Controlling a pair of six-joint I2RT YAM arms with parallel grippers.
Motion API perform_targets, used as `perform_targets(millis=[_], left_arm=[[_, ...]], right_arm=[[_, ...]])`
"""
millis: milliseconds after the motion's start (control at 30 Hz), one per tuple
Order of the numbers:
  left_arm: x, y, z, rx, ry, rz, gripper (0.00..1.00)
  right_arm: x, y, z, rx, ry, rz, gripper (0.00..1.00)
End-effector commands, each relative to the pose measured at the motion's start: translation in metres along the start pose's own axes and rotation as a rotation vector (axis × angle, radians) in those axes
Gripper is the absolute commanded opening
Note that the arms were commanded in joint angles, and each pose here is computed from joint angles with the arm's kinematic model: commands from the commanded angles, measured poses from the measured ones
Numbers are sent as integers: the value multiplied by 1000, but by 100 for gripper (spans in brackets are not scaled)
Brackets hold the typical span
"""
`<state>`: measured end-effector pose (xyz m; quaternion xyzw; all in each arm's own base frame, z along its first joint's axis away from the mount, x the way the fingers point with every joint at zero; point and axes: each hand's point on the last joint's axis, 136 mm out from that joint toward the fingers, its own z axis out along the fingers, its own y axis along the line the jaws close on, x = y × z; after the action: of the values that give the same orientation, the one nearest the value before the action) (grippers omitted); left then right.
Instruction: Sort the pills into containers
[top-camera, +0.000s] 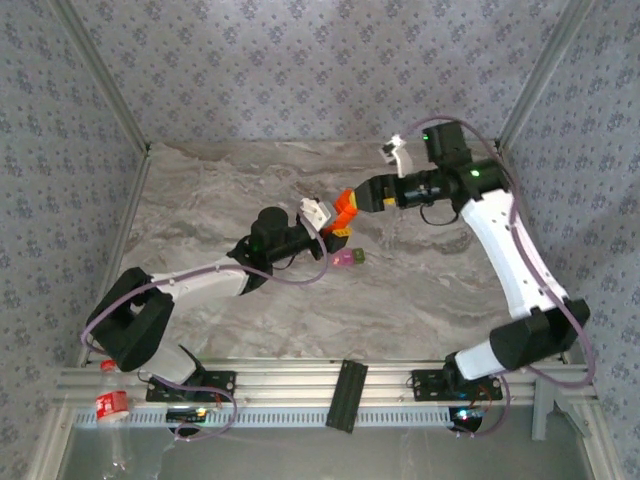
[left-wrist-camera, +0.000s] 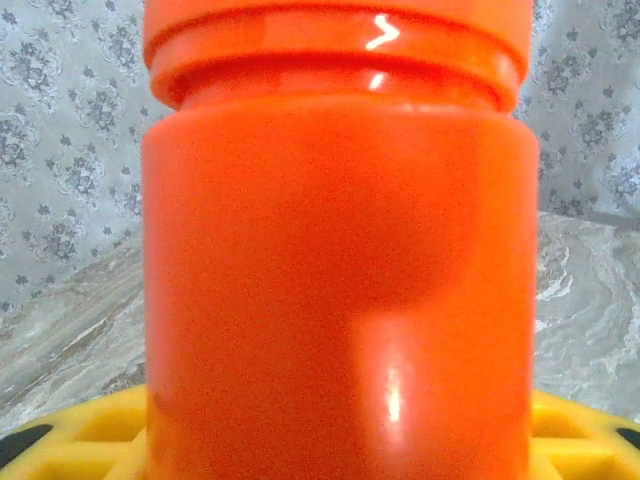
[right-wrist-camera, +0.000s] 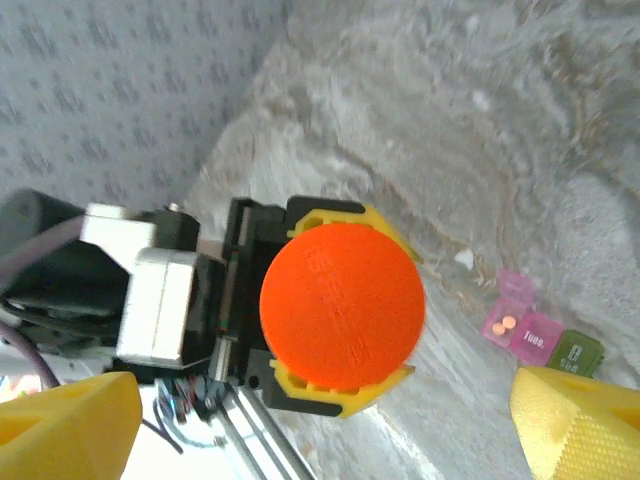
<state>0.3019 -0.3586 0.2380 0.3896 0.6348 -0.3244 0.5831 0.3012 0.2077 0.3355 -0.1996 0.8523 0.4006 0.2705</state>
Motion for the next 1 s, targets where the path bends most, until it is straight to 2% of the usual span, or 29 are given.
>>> perform_targets(millis=[0,167,300,567,800,967], left_arm=[[-45,5,2,-12,-143,-23,0],[-60,3,0,28,-192,-86,0],[-77,3,-5,88,-259,-164,0],[-108,5,-17,228,-379,-310,0],[-120,-9,-15,347,-369,-342,0],[-117,-12,-13,368,-354,-349,0]], right_arm=[[-22,7,-27,-43,-166,49,95],[-42,-5,-51,7,-405,74,93],[-46,-7,-53,45,-491,33,91],[-58,16,-51,39,-553,-92,90],[-67,34,-36,4,-526,-185,89],[-70,43,-33,-25,-525,-237,88]])
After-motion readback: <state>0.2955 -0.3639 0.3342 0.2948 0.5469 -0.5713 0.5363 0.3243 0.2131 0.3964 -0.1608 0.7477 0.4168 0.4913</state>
